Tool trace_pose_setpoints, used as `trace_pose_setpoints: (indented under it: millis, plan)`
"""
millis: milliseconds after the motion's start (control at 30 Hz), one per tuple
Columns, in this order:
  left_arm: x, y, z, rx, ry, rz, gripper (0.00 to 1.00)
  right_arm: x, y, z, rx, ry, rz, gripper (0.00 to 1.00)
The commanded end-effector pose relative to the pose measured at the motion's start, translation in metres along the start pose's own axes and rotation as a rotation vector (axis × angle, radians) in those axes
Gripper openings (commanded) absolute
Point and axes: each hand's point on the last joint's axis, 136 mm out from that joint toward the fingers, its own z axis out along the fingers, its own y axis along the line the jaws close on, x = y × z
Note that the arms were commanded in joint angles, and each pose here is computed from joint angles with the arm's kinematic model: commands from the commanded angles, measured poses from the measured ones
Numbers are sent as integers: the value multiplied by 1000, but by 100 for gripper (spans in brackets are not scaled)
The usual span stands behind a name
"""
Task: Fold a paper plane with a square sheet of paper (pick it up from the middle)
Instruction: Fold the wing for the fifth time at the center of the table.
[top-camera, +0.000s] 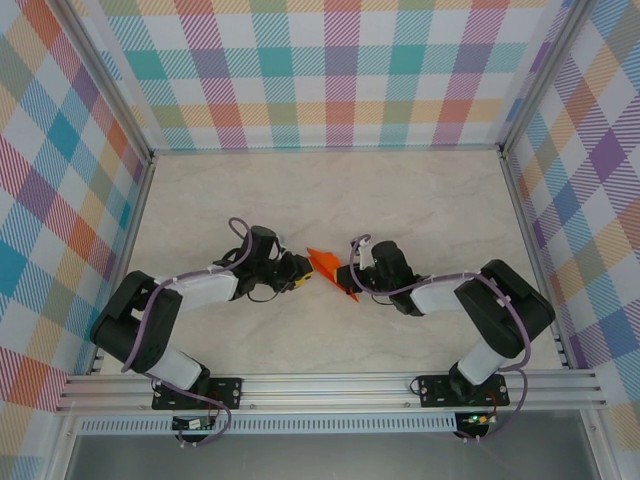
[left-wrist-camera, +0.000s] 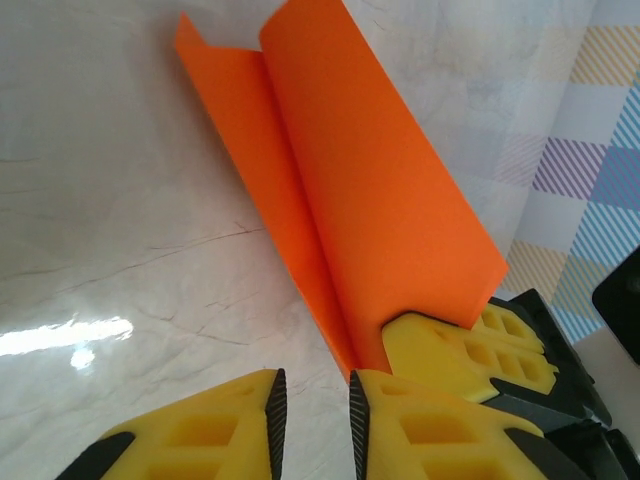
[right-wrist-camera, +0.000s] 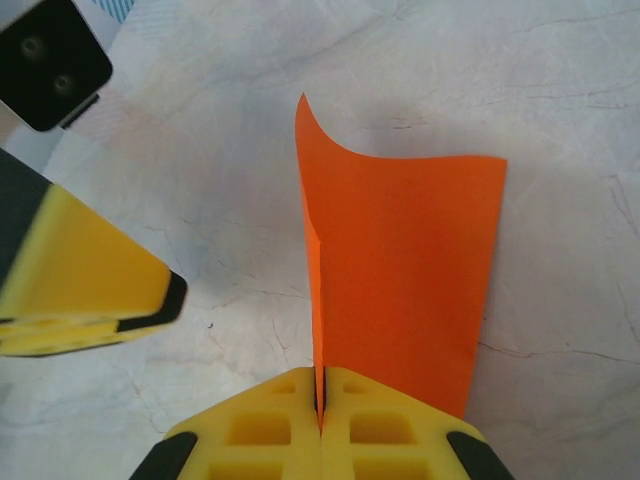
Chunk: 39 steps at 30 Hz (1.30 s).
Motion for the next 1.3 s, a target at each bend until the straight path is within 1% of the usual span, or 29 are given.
trace_pose_setpoints:
  millis: [0, 233, 467, 767, 1267]
  plan:
    - [0, -20, 12, 70, 5, 43, 23, 7, 7, 0, -83, 32, 114, 3]
    - [1, -26, 27, 89, 15, 75, 19, 15, -1, 2, -119, 71, 230, 3]
    - [3, -21, 37, 82, 30, 79, 16, 21, -5, 7, -138, 109, 292, 3]
    - [9, -17, 43, 89, 49, 93, 15, 26, -14, 9, -128, 132, 343, 3]
    - [15, -10, 56, 82, 78, 112, 12, 32, -19, 12, -111, 168, 375, 3]
